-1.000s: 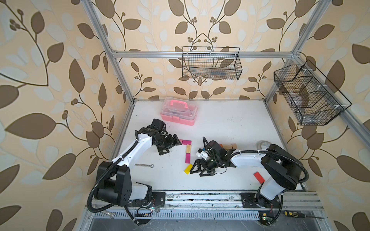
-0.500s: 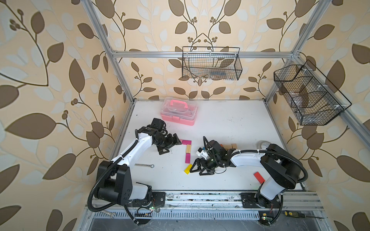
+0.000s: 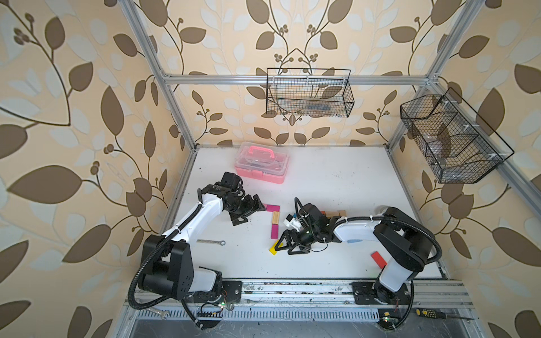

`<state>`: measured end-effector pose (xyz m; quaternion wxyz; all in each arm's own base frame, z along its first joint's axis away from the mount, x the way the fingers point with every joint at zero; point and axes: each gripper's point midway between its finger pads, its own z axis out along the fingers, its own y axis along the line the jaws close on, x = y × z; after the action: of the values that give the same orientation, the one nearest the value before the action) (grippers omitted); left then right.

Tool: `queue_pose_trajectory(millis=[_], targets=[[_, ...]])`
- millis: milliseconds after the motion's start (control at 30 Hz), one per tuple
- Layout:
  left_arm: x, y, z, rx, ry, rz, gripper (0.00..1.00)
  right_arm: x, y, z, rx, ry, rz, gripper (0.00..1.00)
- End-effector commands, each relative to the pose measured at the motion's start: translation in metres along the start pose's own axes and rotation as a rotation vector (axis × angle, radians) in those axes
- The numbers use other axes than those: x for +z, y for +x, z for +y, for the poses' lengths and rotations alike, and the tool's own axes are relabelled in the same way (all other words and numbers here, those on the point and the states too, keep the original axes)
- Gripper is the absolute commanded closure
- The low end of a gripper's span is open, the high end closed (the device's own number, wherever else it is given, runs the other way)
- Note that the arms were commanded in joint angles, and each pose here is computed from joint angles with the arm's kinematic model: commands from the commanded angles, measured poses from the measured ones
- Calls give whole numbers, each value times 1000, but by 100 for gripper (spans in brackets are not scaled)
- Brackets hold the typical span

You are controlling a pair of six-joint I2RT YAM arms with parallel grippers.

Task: Assemble the number 7 with building blocks
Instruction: Assemble the building block at the center of the board.

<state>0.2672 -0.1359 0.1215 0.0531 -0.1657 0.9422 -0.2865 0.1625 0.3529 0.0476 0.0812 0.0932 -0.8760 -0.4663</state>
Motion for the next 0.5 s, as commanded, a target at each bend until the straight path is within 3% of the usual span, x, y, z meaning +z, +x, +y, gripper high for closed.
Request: queue_pose_trajectory(millis=[0, 467], targets=[[-7, -4, -8, 13, 22, -13, 4, 8, -2, -24, 38, 81, 8, 0], [-8, -3, -6, 19, 10, -9, 4, 11, -30, -25, 42, 88, -12, 0]])
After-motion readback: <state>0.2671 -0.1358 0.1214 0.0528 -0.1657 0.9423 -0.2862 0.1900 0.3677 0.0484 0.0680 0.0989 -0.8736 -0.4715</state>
